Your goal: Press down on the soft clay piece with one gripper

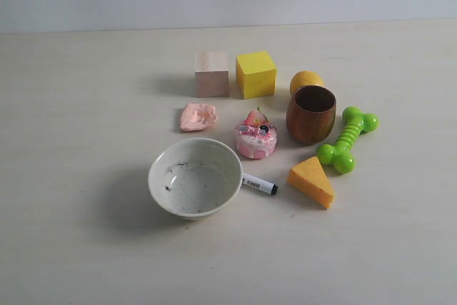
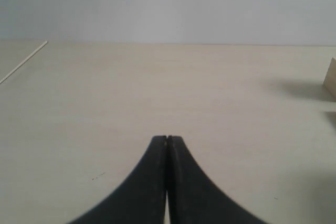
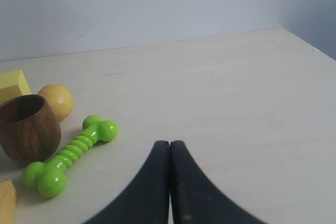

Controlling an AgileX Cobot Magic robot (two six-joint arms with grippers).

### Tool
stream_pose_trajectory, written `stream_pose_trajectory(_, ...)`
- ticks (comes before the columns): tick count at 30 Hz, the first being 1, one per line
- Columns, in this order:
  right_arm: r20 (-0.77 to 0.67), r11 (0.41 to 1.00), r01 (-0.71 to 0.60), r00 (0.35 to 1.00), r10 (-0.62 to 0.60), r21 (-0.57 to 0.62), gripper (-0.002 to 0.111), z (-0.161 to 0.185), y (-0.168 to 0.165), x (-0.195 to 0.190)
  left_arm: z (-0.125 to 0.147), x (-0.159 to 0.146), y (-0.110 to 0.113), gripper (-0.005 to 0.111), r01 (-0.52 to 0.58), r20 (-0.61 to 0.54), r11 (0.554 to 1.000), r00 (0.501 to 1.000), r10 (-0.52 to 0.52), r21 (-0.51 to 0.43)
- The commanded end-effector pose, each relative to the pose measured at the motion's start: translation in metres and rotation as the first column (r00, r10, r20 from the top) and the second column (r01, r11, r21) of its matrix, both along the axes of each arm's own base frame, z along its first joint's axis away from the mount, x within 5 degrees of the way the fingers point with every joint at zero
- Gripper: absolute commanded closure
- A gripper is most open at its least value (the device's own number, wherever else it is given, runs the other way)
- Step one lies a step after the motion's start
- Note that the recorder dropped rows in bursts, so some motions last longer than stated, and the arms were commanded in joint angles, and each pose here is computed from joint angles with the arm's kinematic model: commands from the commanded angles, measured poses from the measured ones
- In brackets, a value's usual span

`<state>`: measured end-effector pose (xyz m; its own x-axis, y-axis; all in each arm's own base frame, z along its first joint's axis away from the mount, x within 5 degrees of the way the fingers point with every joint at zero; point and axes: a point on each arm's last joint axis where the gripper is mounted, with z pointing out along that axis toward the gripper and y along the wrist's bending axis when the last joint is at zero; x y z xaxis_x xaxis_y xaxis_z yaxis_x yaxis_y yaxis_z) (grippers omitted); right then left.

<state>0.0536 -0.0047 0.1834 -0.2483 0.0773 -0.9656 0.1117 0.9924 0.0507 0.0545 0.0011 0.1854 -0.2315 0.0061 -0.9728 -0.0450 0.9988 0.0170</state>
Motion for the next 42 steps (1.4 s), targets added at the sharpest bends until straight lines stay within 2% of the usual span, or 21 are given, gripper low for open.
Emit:
stream_pose_trajectory(1,0.011,1.000,0.000,1.000,0.000,-0.005,0.108,-0.0004,-0.0001,-0.0001,-0.0023,-0.0007,0.0000,0.107,0.001,-0.013,1.000,1.000,-0.001,-0.003)
stream_pose_trajectory(7,0.011,1.000,0.000,1.000,0.000,-0.005,0.108,-0.0004,-0.0001,-0.0001,-0.0034,-0.0010,-0.0001,0.107,0.000,-0.025,1.000,1.000,0.000,-0.010)
stream_pose_trajectory(14,0.011,1.000,0.000,1.000,0.000,-0.005,0.108,-0.0004,-0.0001,-0.0001,-0.0040,-0.0012,-0.0003,0.107,-0.015,-0.030,0.997,0.999,0.013,-0.075)
stream_pose_trajectory(42,0.011,1.000,0.000,1.000,0.000,-0.005,0.108,-0.0004,-0.0001,-0.0001,-0.0040,-0.0012,-0.0005,0.107,-0.014,-0.030,0.997,0.999,0.012,-0.082)
